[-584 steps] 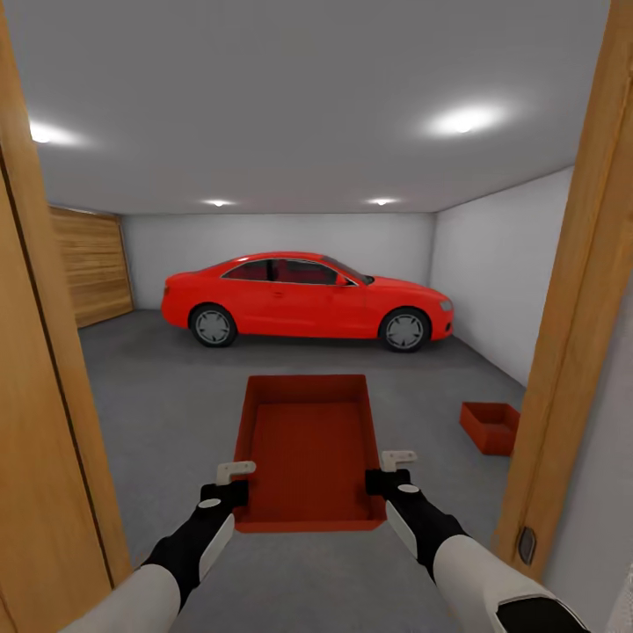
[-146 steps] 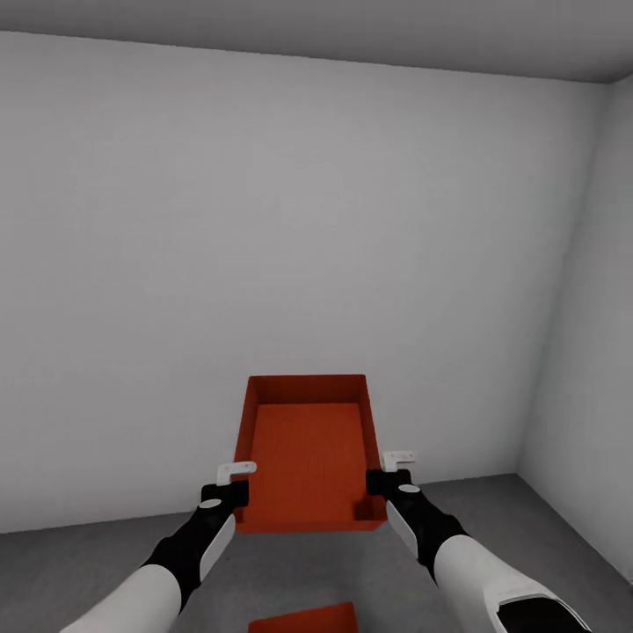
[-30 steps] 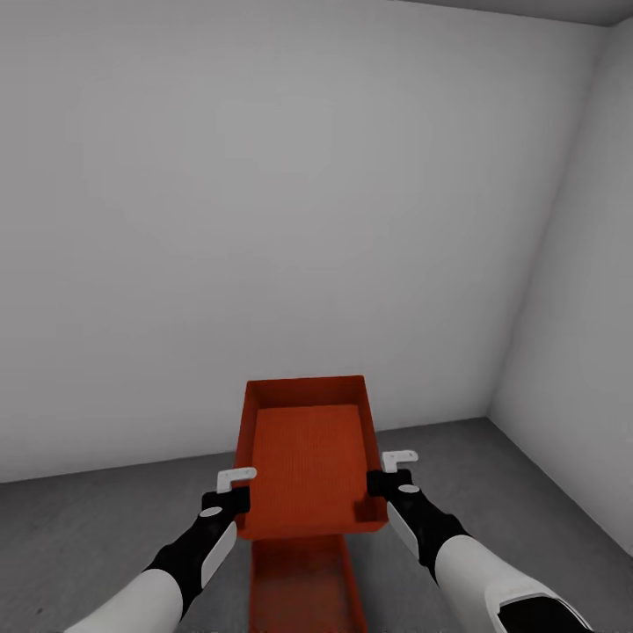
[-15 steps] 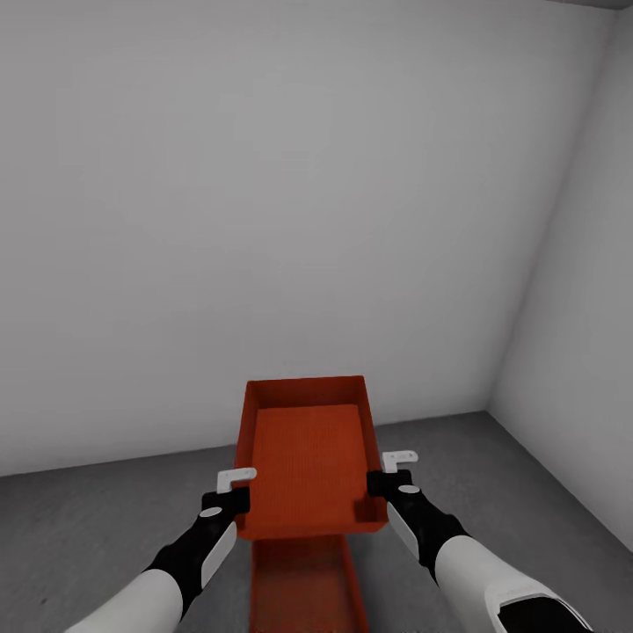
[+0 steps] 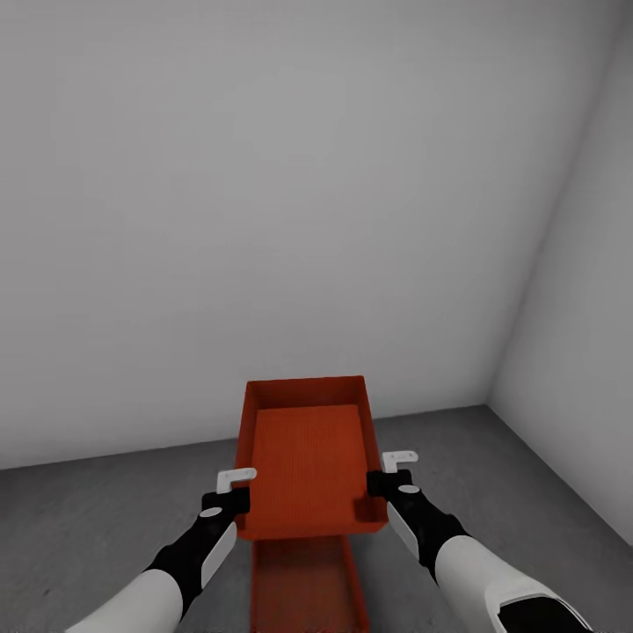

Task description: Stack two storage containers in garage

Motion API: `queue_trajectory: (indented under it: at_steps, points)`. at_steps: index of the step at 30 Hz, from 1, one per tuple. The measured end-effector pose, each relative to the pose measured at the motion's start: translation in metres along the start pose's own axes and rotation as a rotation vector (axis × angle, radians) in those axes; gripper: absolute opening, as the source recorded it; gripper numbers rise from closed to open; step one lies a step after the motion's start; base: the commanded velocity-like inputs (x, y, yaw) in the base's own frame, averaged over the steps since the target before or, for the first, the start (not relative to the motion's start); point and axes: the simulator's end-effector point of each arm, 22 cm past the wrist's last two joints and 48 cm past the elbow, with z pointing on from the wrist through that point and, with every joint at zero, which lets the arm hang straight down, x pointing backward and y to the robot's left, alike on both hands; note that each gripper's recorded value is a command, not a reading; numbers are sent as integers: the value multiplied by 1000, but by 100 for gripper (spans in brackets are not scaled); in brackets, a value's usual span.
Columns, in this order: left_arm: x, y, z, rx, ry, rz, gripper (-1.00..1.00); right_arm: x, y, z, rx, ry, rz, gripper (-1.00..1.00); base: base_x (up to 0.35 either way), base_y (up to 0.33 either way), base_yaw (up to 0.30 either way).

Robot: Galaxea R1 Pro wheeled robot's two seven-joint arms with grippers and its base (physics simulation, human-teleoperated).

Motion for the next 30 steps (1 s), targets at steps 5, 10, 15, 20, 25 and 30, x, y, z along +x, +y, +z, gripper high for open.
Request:
queue_trajectory:
  at_steps: [5,10,15,20,25,30]
  points:
    - [4,0,2,-1,9,0,-100,4,0,2,0,8,-1,-100,0,0,0]
    - [9,0,4,-2,16,2,-100,9,0,4,-1,16,0,-100,0,0,0]
    - [13,1,6,-2,24,4,-100,14,1,6,-1,24,1,-100,0,0,0]
    - [17,1,8,-3,32,4,-100,18,1,9,-2,33,0,-100,0,0,0]
    - [22,1,9,-4,40,5,-100,22,1,11,-2,41,0,-100,0,0,0]
    - [26,1,11,-4,49,6,-100,27,1,13,-3,49,1,-100,0,0,0]
